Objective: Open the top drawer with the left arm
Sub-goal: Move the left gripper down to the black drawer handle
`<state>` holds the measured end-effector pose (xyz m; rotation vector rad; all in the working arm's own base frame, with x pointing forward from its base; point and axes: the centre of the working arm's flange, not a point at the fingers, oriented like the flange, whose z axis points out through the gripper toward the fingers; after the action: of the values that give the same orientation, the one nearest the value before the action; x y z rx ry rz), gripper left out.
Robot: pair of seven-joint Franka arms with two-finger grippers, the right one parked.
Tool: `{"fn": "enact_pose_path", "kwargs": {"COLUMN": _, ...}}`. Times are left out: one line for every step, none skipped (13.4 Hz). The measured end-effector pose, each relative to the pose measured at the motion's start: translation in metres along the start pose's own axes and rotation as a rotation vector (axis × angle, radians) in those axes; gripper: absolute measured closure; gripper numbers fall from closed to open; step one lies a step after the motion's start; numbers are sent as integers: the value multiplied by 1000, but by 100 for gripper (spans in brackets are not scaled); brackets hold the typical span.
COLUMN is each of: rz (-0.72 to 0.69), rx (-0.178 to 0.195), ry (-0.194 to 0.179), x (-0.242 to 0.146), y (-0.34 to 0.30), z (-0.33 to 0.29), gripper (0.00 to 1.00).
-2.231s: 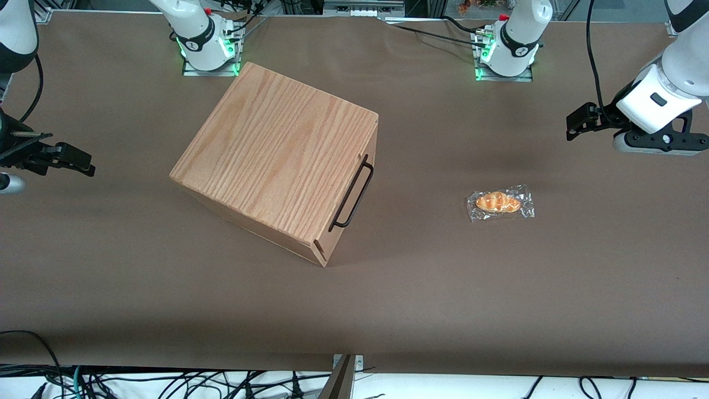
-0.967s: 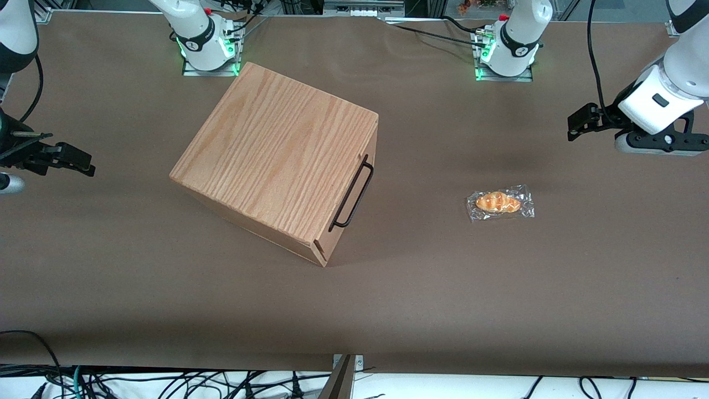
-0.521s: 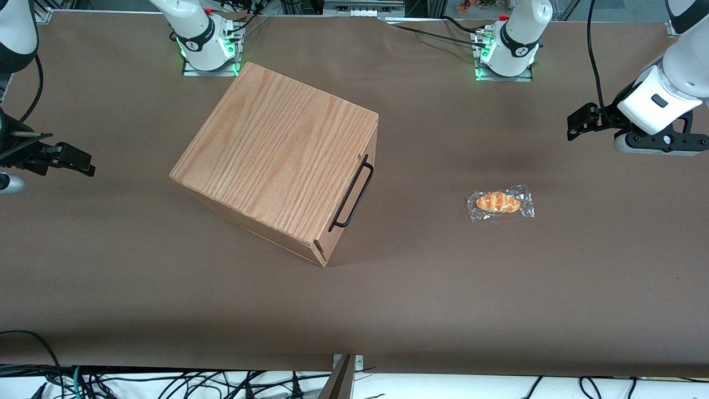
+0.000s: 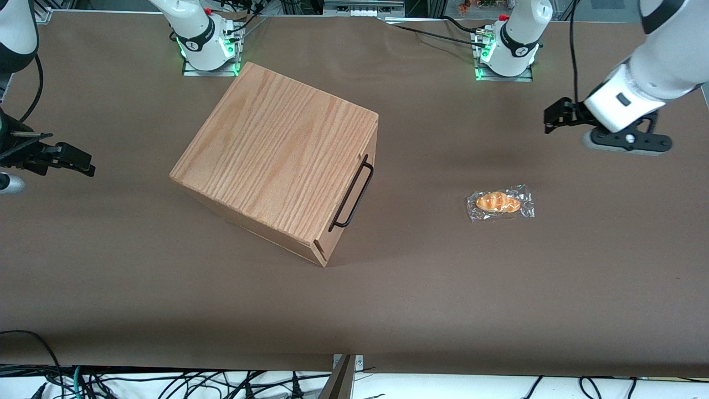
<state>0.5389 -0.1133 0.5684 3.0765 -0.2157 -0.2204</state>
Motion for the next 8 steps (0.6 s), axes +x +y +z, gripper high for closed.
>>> {"fn": "enact_pose_path", "kwargs": {"rz": 27, "rx": -24, "ry": -6, "x": 8, "y": 18, "z": 3, "gripper": 0}}
{"fn": "enact_pose_path", "kwargs": {"rz": 53, "rx": -40, "ry": -14, "x": 16, "y": 35, "z": 8, "gripper": 0}}
{"fn": "enact_pose_path", "kwargs": {"rz": 82, "rx": -48, "ry": -26, "x": 26, "y": 53, "z": 16, "gripper": 0}}
{"fn": "enact_pose_path", "kwargs": {"rz": 110, "rx": -51, "ry": -38, "x": 37, "y": 70, "z": 26, "gripper": 0}}
{"fn": "enact_pose_path", "kwargs": {"rz": 137, "rx": -56, "ry": -48, "x": 50, "y": 89, "z": 39, "gripper": 0}}
{"fn": "enact_pose_path", "kwargs": {"rz": 161, "rx": -64, "ry": -46, "x": 64, "y": 107, "z": 53, "gripper": 0}}
{"fn": "enact_pose_path", "kwargs": {"rz": 185, "rx": -72, "ry": -25, "x": 77, "y": 127, "z": 67, "gripper": 0}}
{"fn": "enact_pose_path", "kwargs": {"rz": 207, "rx": -89, "ry": 7, "x": 87, "y": 148, "z": 77, "gripper": 0}}
